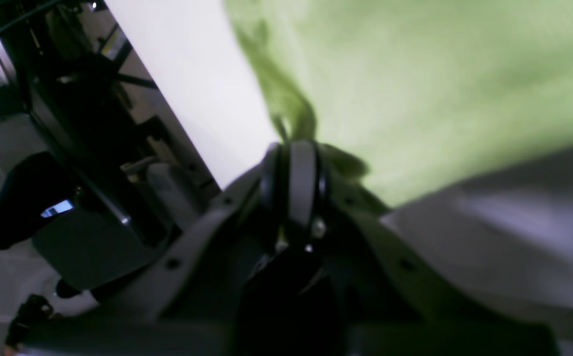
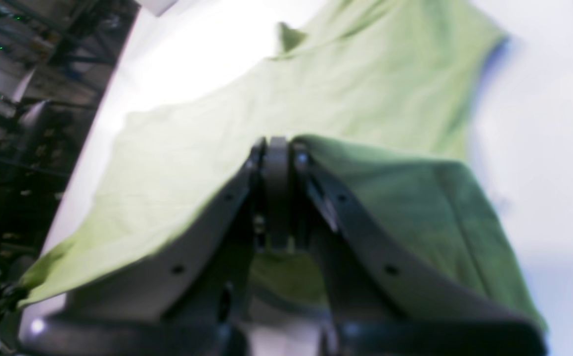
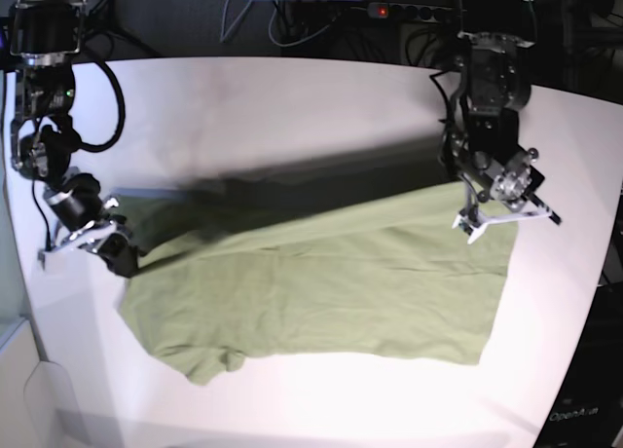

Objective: Fold the T-shirt properly
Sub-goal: 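Lift the shoulder corners and drag them toward the hem, then lay the folded shoulder edge down and open both grippers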

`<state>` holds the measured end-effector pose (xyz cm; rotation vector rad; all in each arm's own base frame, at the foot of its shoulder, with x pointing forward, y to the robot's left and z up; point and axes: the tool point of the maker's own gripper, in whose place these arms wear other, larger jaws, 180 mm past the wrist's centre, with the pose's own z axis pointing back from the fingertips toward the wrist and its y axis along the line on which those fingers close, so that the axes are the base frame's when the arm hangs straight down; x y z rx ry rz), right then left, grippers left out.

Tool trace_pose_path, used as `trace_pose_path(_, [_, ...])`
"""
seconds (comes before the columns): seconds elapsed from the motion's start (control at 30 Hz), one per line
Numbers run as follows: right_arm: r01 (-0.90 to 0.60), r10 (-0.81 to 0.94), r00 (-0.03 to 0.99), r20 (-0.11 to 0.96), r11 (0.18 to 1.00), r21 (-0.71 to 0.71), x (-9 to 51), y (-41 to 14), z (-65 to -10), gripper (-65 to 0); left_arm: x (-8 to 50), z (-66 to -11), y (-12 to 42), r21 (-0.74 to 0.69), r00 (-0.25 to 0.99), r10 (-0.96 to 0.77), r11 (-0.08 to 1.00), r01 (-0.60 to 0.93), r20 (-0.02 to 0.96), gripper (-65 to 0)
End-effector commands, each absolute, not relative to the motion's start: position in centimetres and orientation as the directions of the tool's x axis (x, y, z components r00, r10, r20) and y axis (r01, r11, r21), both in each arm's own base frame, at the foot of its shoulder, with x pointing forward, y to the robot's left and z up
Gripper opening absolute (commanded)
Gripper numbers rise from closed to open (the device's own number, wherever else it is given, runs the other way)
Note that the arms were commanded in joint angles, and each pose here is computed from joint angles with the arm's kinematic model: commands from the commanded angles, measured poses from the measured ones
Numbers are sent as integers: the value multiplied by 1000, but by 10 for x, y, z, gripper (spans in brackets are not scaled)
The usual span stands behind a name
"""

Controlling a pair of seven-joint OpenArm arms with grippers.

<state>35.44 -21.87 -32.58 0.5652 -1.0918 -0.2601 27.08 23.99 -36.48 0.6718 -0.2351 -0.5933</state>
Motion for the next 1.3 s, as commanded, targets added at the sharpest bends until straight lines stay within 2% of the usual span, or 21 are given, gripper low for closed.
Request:
trace_pose_path(0.0, [-80,-480,395,784,832,549,358,-230,-309,-643,275,-350,241,675,813,-580,618,403,46,-623])
trace_pose_path(0.2, [-57,-482,402,779,836,547,350,-237,-315,-643,269,-340,235,663,827,-549,665,344,122,-623])
trace_pose_path(0.4, [-58,-483,399,779,835,548,351,-237,-314,-643,290,-333,246,517,857,-400,834,193,325,-623])
trace_pose_path(0.53, [-62,-480,395,784,837,543,353,-238,-312,-643,297,-336,253,437,864,-327,888,142,383,-623])
trace_pose_path(0.6, [-76,-478,382,791,836,543,361,-236,-305,-643,306,-337,256,421,869,-306,898,128,389,-623])
trace_pose_path(0.87, [-108,-479,340,809,835,540,380,-235,-283,-643,327,-368,262,355,909,-277,921,160,310,-623])
trace_pose_path(1.27, [-53,-437,363,823,872,487,397,-236,-307,-638,368,-352,267,343,900,-277,926,157,336,-623])
